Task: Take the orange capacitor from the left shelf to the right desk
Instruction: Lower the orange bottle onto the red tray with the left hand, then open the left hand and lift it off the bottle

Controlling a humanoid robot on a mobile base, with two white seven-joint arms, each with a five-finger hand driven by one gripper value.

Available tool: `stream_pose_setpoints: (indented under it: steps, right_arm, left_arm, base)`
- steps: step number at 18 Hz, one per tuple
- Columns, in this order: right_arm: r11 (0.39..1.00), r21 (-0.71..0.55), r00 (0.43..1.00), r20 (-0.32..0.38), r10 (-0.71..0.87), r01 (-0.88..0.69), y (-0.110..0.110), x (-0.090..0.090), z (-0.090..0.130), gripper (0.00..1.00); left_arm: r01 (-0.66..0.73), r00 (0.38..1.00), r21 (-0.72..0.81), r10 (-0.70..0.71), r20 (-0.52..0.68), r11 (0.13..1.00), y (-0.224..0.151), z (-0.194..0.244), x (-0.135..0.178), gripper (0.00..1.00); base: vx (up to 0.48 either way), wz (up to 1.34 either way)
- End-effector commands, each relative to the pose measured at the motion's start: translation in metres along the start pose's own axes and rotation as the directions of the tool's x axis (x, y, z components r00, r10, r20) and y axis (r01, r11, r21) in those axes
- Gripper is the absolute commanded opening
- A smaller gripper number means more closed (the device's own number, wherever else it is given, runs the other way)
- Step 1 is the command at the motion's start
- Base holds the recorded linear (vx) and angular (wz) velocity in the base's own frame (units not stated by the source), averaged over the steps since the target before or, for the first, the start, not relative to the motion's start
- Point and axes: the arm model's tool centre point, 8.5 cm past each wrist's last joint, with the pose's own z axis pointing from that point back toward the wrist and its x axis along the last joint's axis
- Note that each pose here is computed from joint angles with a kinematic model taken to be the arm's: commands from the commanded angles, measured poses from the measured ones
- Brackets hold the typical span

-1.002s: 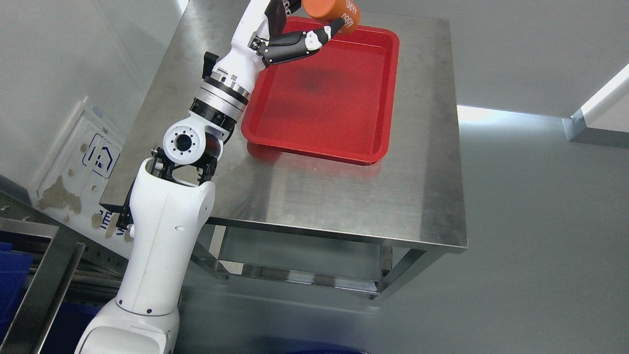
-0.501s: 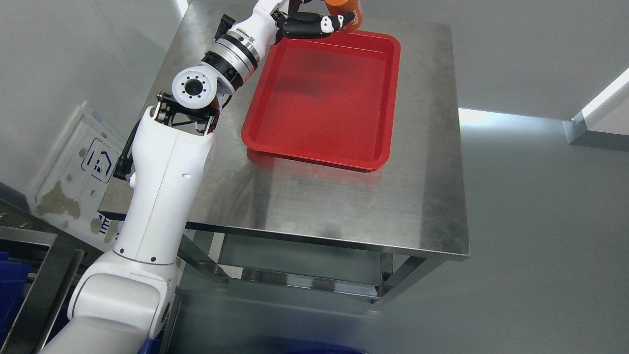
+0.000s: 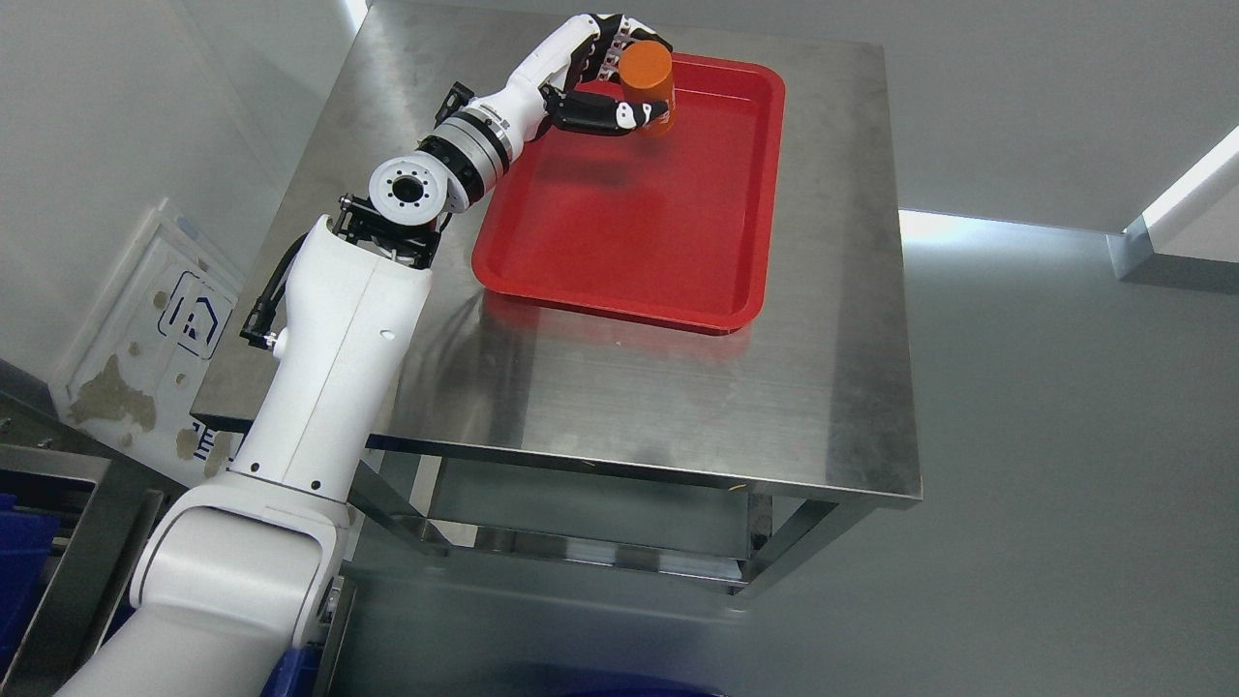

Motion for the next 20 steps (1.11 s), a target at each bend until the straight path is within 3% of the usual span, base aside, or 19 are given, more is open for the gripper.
stream_pose_setpoints:
  steps: [1,6,9,11,20]
  right_arm:
    - [1.0,-0.018,1.0,-0.002,-0.007,0.007,-0.011,-0.007,0.0,1.0]
    - [1.0,-0.018,1.0,-0.002,-0.007,0.007,-0.011,-0.007,0.0,1.0]
    - [1.0,-0.018,1.0,-0.002,-0.007,0.007,-0.011,-0.007,0.0,1.0]
    - [1.0,-0.018,1.0,-0.002,-0.007,0.007,-0.011,-0.007,0.0,1.0]
    - [1.0,-0.018,1.0,-0.002,-0.007,0.007,-0.011,-0.007,0.0,1.0]
  left_arm:
    - [-0.046,0.977,0.005,0.046,-0.21,0.999,-0.003,0.016,-0.079,0.1]
    - [-0.06,0.977,0.041,0.067,-0.201,0.997,0.01,0.019,-0.077,0.17]
    - [-0.066,0.978,0.062,0.076,-0.193,0.996,0.024,0.013,-0.062,0.57]
    - [-0.091,0.978,0.07,0.103,-0.182,0.993,0.031,0.009,-0.05,0.77]
    - [-0.283,0.953,0.046,0.275,0.13,0.958,0.048,0.0,0.033,0.84]
  base:
    - [0.003,-0.02]
    - [0.0,0.0]
    - [0.0,0.0]
    - [0.0,0.0]
    - [0.0,0.0]
